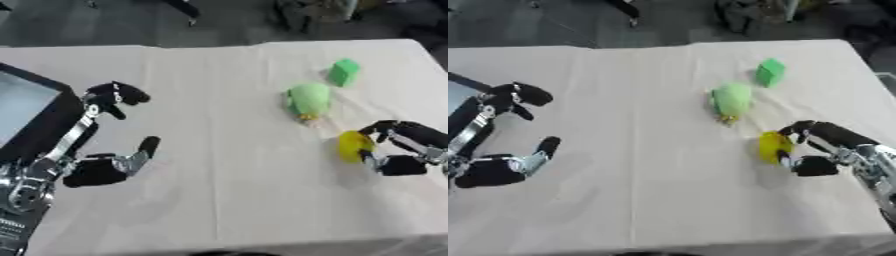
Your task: Pick up the objects with one hand, pass them to the other hand, and then place them into the box on the other side of the table.
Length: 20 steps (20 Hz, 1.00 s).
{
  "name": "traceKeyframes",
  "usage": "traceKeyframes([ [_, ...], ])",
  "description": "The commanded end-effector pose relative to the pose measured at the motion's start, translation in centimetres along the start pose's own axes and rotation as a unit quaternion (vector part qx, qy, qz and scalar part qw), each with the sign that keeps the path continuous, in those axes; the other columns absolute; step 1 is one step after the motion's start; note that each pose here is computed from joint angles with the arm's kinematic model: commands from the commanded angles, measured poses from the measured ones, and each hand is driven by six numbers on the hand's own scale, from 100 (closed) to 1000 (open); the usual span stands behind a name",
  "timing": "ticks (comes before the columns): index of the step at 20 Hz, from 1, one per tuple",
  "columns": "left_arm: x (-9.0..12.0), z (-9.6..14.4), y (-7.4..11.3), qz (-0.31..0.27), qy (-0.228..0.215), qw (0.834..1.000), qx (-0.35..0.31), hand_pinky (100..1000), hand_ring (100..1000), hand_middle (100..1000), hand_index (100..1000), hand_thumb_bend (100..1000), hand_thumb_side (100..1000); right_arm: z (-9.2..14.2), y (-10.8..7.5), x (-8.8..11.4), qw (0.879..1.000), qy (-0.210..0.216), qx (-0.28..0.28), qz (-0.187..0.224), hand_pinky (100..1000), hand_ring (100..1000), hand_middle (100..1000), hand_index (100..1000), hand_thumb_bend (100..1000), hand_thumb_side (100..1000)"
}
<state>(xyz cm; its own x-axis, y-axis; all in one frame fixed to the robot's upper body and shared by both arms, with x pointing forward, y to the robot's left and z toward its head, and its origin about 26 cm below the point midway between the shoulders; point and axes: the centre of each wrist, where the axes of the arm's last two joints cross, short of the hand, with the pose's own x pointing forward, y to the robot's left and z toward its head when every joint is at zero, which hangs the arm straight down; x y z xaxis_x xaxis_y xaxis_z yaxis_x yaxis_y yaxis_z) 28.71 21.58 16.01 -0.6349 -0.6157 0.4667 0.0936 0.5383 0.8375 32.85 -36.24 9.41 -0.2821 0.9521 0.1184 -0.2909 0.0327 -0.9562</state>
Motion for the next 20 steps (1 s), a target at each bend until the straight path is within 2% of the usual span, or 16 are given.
traceKeyframes([
  [1,0.3,-0.1,0.8,-0.010,-0.010,1.000,0.005,642,770,753,811,248,377,-0.1,-0.9,-0.3,1.000,0.003,0.004,0.018,772,750,807,883,100,534],
  [4,0.3,0.0,0.8,-0.009,-0.010,1.000,0.005,642,770,753,810,245,378,-0.3,-1.0,-0.3,1.000,0.004,-0.001,0.019,759,726,769,837,100,364],
  [5,0.3,0.0,0.8,-0.009,-0.009,1.000,0.005,642,770,753,810,244,377,-0.3,-1.1,-0.3,1.000,0.005,-0.009,0.020,748,702,744,798,100,278],
  [8,0.3,0.0,0.8,-0.009,-0.009,1.000,0.006,642,771,754,811,238,380,-0.3,-1.4,-0.3,0.998,0.011,-0.050,0.027,716,639,669,695,100,116],
  [10,0.3,0.0,0.8,-0.009,-0.008,1.000,0.006,642,772,754,811,236,379,-0.3,-1.6,-0.2,0.995,0.016,-0.090,0.033,678,578,577,593,100,100],
  [14,0.3,0.0,0.8,-0.009,-0.008,1.000,0.008,642,772,754,810,233,380,-0.4,-1.9,0.0,0.983,0.023,-0.177,0.046,610,508,457,433,100,100],
  [17,0.2,0.0,0.8,-0.006,-0.005,1.000,0.009,642,783,757,808,224,386,-0.5,-2.4,0.8,0.968,0.011,-0.245,0.051,576,486,422,354,100,100],
  [20,0.0,0.0,0.8,0.001,0.000,1.000,0.012,642,796,759,805,214,390,-0.4,-3.7,2.6,0.952,-0.025,-0.301,0.057,566,481,414,345,100,100],
])
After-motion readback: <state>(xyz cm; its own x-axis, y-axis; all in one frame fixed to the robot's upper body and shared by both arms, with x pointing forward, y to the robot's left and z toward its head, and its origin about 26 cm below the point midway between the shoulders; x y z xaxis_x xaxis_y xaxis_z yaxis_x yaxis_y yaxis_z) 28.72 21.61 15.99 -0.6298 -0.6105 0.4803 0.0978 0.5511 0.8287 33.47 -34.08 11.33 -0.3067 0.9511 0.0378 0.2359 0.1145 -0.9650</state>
